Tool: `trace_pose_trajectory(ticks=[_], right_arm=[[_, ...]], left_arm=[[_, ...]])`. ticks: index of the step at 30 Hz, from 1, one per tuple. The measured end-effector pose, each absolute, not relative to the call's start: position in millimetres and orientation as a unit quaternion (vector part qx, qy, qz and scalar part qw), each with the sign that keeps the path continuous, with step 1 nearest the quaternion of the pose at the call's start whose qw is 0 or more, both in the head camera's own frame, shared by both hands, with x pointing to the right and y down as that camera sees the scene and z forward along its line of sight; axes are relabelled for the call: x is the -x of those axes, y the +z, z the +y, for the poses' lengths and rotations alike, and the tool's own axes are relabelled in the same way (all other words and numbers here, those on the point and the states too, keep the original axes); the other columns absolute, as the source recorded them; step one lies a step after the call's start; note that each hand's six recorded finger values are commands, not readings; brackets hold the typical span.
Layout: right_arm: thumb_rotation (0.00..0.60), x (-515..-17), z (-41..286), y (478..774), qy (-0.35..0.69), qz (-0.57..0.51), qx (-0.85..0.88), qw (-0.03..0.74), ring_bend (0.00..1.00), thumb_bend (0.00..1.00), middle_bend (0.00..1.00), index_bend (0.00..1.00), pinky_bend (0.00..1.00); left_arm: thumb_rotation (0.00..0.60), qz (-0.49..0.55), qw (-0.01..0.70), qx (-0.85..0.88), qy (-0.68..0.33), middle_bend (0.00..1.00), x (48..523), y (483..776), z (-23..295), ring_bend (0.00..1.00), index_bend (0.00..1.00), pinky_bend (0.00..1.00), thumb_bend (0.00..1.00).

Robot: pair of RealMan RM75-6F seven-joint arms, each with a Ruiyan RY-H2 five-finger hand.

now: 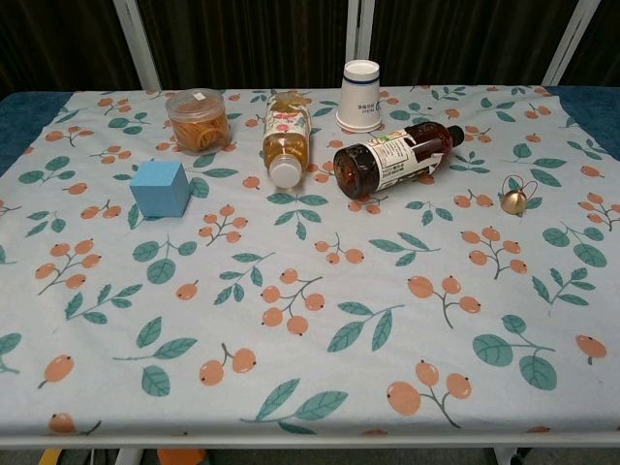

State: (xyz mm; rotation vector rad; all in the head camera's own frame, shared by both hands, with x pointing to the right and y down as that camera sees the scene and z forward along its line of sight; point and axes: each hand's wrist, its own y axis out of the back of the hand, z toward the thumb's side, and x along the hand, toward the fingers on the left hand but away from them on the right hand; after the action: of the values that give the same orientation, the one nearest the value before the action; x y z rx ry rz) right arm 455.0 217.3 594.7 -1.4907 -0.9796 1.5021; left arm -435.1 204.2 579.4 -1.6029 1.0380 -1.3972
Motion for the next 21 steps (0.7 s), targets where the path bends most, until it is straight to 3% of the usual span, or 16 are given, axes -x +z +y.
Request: trace_pose_trajectory(ticks=[21], right_arm=[[0.6, -447.4, 199.3, 601.7, 0.594, -0.356, 0.595, 0.408, 0.0, 0.16, 0.0, 0.0, 0.0]], left_arm=[[0.6, 0.402, 0.374, 0.623, -0.557, 0.05, 438.8, 582.5, 200.9, 0.0, 0.04, 0.05, 0.0]])
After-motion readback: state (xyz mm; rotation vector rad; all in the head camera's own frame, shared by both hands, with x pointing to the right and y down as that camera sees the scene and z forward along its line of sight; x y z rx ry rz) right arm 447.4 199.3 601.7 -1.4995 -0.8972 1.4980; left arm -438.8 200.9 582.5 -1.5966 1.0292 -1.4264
